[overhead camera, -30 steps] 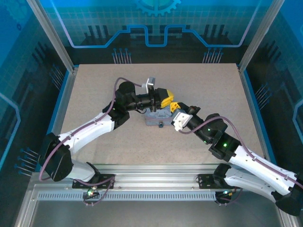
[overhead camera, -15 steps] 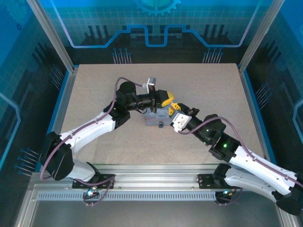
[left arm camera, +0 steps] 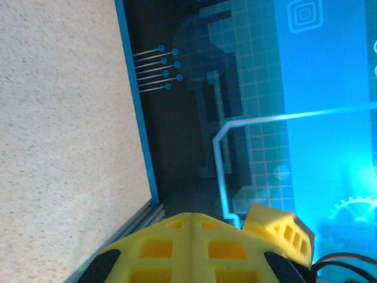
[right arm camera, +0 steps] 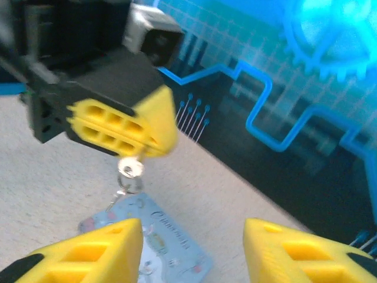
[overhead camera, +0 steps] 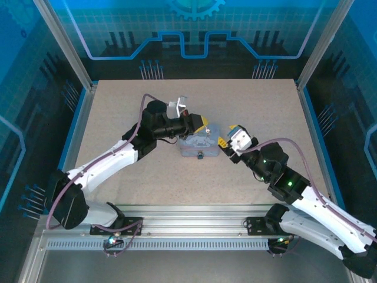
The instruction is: Unlock the padlock with the key
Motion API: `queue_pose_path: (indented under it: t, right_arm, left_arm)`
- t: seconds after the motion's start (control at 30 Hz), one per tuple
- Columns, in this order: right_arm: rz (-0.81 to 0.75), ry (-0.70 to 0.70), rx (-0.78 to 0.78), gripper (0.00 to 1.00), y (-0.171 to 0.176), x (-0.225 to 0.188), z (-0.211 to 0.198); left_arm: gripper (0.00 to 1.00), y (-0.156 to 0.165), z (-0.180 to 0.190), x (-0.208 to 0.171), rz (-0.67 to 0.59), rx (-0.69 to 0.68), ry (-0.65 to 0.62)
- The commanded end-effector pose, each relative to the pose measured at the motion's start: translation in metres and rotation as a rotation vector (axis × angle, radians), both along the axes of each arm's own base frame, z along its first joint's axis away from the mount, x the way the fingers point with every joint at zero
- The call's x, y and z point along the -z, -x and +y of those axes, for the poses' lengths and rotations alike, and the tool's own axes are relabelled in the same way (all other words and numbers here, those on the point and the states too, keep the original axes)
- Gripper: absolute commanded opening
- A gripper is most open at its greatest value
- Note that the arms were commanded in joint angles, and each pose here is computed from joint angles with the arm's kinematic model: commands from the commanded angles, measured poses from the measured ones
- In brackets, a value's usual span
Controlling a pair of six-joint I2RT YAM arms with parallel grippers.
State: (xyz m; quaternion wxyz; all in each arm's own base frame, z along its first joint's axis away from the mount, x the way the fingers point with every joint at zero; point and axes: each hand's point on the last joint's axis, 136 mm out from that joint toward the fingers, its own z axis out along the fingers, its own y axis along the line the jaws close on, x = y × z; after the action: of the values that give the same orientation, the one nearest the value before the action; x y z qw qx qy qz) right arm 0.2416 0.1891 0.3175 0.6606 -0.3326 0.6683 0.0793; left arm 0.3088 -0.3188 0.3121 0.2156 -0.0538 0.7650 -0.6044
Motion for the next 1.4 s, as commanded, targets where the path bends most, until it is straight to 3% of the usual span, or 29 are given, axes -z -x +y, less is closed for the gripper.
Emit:
queue_pose_path:
  t: [0.0, 0.1, 0.23, 0.6, 1.03, 1.37]
  right_arm:
    - [0.257, -0.23, 0.122, 0.59, -0.006, 0.007, -0.021]
    - [0.521, -0.382, 0.141, 0.63, -0.01, 0.025, -0.026]
    - [0.74, -0.573, 0.013, 0.62, -0.016, 0.034, -0.009]
    - [0.868, -0.984, -0.255, 0.52, -0.021, 0.012, 0.02]
    - [0.869, -1.093, -0.332, 0.49, -0.011, -0.002, 0.025]
    - [0.882, -1.054, -0.367, 0.41, -0.005, -0.007, 0.037]
  left_arm:
    - [0.0, -0.001, 0.013, -0.016, -0.132, -0.043, -0.077]
    - [0.0, 0.0, 0.018, -0.014, -0.189, -0.06, -0.131]
    - [0.0, 0.002, 0.019, -0.008, -0.238, -0.075, -0.17]
    - [0.0, 0.014, 0.009, -0.016, -0.352, -0.109, -0.151]
    - [0.0, 0.025, -0.01, -0.028, -0.39, -0.109, -0.064]
    - [0.0, 0.028, -0.012, -0.029, -0.389, -0.114, -0.036]
